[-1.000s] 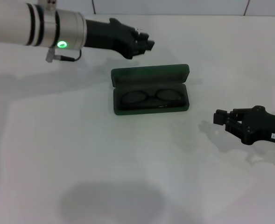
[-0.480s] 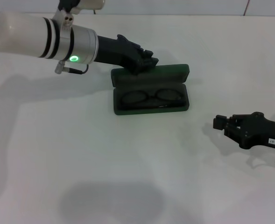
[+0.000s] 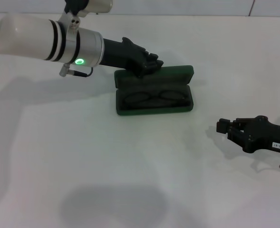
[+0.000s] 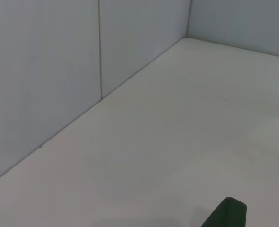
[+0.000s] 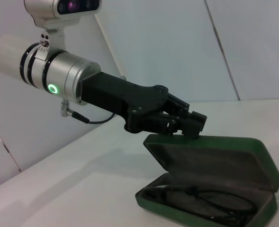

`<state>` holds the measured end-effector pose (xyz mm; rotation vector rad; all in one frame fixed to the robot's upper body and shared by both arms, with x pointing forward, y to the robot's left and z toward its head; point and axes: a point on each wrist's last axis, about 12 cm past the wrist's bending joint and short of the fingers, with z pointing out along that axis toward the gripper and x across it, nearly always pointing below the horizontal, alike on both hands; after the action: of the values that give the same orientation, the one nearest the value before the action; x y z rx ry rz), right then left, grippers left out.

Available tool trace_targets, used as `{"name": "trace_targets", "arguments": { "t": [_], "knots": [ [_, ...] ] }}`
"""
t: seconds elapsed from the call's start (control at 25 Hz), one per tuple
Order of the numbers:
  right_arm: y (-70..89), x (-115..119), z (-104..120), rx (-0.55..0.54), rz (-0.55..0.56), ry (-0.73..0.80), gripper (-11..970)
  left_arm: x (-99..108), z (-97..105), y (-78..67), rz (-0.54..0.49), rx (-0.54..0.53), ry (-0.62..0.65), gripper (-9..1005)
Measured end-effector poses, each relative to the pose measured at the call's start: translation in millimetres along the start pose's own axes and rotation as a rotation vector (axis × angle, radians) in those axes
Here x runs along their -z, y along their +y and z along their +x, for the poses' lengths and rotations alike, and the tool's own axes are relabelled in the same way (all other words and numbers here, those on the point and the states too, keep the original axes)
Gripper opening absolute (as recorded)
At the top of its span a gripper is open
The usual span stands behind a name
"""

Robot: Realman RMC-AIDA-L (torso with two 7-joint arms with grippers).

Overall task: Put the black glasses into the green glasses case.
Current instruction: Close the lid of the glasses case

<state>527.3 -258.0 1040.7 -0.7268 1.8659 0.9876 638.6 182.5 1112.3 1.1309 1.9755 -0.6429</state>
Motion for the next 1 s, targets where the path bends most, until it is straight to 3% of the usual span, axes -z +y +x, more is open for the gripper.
{"name": "trace_targets", "arguments": {
  "t": [1.0],
  "knots": [
    [-0.9,1.2,3.6,-0.009,0.016,0.005,85,-0.7,2.9,-9.7,0.068,0.013,-0.004,221]
  ]
}}
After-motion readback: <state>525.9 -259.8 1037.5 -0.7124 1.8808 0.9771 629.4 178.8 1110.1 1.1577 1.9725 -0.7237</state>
